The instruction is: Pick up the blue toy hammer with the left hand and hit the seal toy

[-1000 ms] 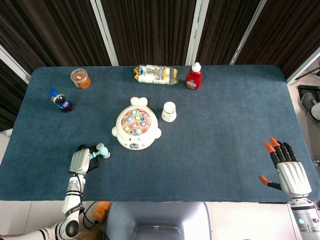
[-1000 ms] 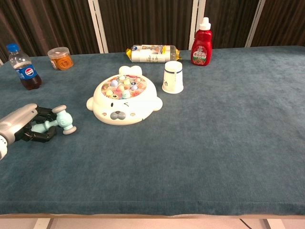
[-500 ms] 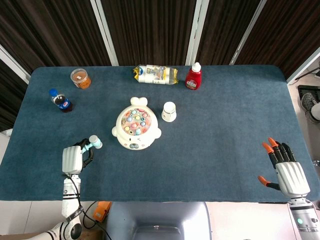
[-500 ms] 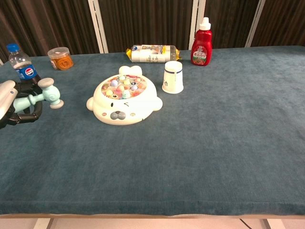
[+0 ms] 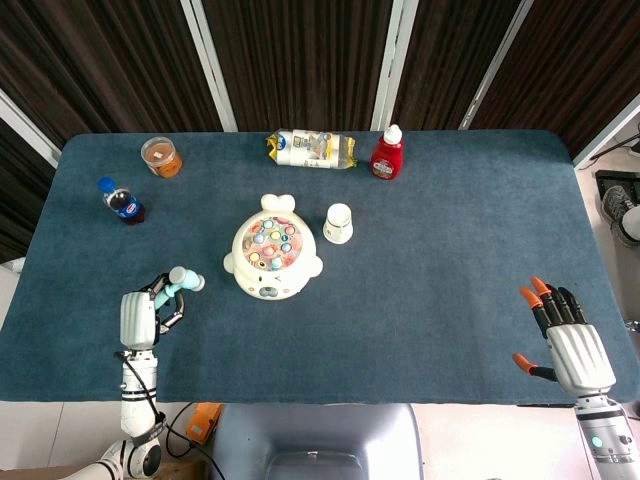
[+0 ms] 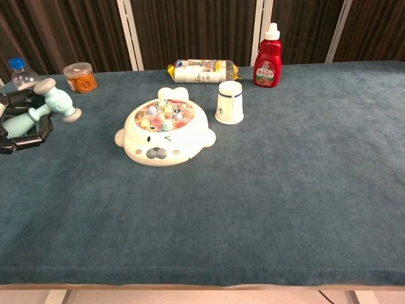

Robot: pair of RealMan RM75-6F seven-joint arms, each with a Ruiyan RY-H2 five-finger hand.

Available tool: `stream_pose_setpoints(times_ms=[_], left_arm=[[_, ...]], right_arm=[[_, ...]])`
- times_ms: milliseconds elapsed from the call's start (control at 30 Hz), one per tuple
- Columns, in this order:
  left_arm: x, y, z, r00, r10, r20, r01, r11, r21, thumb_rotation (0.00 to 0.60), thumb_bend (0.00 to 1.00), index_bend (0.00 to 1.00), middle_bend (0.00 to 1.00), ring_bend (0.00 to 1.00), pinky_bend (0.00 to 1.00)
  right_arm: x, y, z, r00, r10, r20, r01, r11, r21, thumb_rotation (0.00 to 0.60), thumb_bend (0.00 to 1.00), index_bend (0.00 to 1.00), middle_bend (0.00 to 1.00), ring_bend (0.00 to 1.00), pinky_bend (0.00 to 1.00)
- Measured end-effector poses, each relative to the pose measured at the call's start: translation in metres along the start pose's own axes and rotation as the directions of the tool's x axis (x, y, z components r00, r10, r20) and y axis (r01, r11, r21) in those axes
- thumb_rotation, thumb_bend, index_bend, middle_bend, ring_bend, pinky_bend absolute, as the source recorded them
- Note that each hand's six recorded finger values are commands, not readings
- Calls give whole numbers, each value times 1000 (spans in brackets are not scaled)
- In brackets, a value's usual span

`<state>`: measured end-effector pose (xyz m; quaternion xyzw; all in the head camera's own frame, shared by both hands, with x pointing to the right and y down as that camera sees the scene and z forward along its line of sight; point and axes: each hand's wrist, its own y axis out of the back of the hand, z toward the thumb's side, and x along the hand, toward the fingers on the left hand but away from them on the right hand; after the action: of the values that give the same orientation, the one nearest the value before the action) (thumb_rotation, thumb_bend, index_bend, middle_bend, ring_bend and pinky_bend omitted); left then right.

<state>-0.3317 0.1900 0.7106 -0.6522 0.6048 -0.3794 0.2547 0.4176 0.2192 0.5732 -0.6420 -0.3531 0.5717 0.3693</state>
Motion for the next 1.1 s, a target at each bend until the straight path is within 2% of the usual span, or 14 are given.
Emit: stream_pose_setpoints(times_ms=[133, 233, 533, 733, 900, 1100], left_arm=[[6, 1, 0, 999, -33, -22, 32, 999, -43, 600, 818, 600, 940, 822, 1000], [15, 2, 7, 998, -54, -17, 53, 998, -42, 600, 822, 600, 958, 842, 1000], [59, -14, 49, 995, -77, 61, 69, 989, 130, 600, 829, 596, 964, 851, 1000], [84, -45, 74, 991, -118, 65, 99, 965, 242, 600, 831, 596, 969, 859, 1000], [101, -73, 90, 987, -157, 44, 142, 960, 241, 600, 833, 596, 971, 862, 1000], [115, -92, 102, 984, -174, 23, 165, 962, 218, 600, 832, 596, 971, 862, 1000]], right_arm=[[0, 0, 0, 1000, 4, -4, -4, 1000, -2, 600, 273, 0, 0, 0, 0], [0, -1, 1, 1000, 9, -5, -9, 1000, 0, 600, 272, 0, 0, 0, 0], [-1, -1, -2, 1000, 11, 7, -11, 1000, -4, 600, 272, 0, 0, 0, 0], [-3, -2, -3, 1000, 29, 5, -29, 999, -14, 600, 272, 0, 0, 0, 0], [-3, 0, -6, 999, 37, 4, -37, 999, -29, 600, 273, 0, 0, 0, 0], [-2, 3, -8, 999, 34, 4, -34, 999, -40, 600, 272, 0, 0, 0, 0]])
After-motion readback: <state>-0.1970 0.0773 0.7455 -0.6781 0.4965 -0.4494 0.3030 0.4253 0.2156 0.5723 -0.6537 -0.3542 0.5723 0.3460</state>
